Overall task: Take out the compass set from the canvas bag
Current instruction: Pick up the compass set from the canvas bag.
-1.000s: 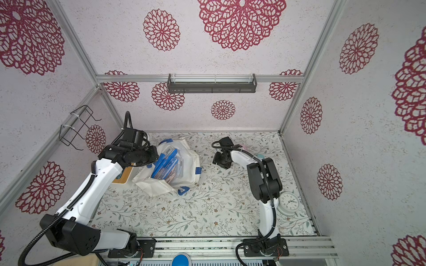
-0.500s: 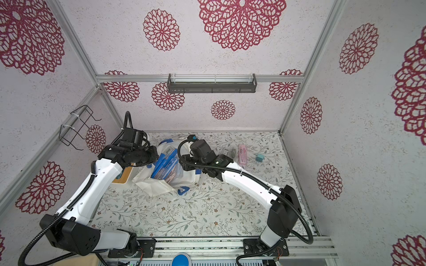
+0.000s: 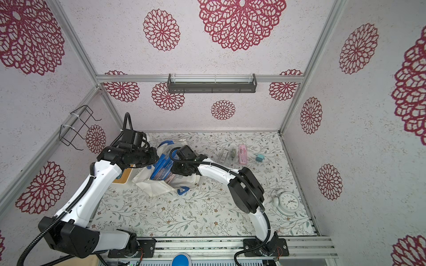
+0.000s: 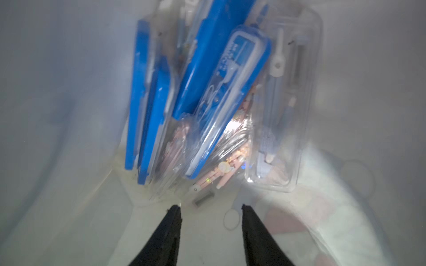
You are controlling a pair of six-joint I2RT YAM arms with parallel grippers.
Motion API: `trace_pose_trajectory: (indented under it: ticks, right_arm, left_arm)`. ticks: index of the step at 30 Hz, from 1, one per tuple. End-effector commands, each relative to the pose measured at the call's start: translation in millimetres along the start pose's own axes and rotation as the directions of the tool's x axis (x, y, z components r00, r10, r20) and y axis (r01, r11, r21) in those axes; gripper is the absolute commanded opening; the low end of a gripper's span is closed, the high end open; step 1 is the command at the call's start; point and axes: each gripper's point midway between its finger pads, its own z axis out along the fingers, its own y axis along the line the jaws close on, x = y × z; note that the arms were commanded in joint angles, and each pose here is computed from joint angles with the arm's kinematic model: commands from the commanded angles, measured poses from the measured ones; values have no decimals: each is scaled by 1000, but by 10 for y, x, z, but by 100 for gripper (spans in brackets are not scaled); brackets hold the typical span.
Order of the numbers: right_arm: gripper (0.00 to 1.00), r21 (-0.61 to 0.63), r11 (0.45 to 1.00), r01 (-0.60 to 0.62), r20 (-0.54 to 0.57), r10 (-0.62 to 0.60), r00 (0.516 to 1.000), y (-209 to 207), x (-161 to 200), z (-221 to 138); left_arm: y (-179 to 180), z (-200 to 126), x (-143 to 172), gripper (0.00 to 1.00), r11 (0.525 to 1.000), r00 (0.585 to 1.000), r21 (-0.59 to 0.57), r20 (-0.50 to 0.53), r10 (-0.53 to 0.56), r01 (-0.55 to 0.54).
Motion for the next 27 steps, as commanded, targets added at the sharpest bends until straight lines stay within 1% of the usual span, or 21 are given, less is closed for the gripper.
trace_pose_trajectory:
  ticks: [1, 4, 6, 12, 17, 19, 23, 27]
  right_arm:
    - [47, -151, 936, -317, 36, 326, 945, 144, -329, -1]
    - [48, -214, 877, -430, 62, 452, 890, 54, -436, 144]
    - [48, -232, 861, -453, 68, 479, 875, 43, -495, 215]
    - [48, -263, 838, -477, 75, 511, 856, 71, -597, 338]
    - [47, -257, 821, -510, 77, 543, 836, -20, -638, 464]
    - [45, -271, 811, -519, 73, 555, 829, -11, -677, 521]
    - [41, -273, 811, -517, 59, 551, 832, 60, -700, 621]
    - [36, -269, 807, -525, 31, 552, 833, 88, -645, 736]
  left_arm:
    - [-5, -111, 29, 0, 1000, 1000, 20, 18, -5, 5]
    - [-4, -108, 41, 0, 1000, 1000, 24, 18, -10, 10]
    - [-10, -106, 44, 0, 1000, 1000, 28, 17, -11, 10]
    - [-30, -103, 34, 0, 999, 1000, 36, 17, -4, 3]
    - [-60, -75, 24, 0, 999, 1000, 47, 9, -3, 3]
    - [-71, -61, 17, 0, 999, 1000, 51, 7, -7, 6]
    - [-93, -48, 5, 0, 998, 1000, 56, 3, -7, 7]
    - [-94, -44, -8, 0, 999, 1000, 52, 7, -9, 8]
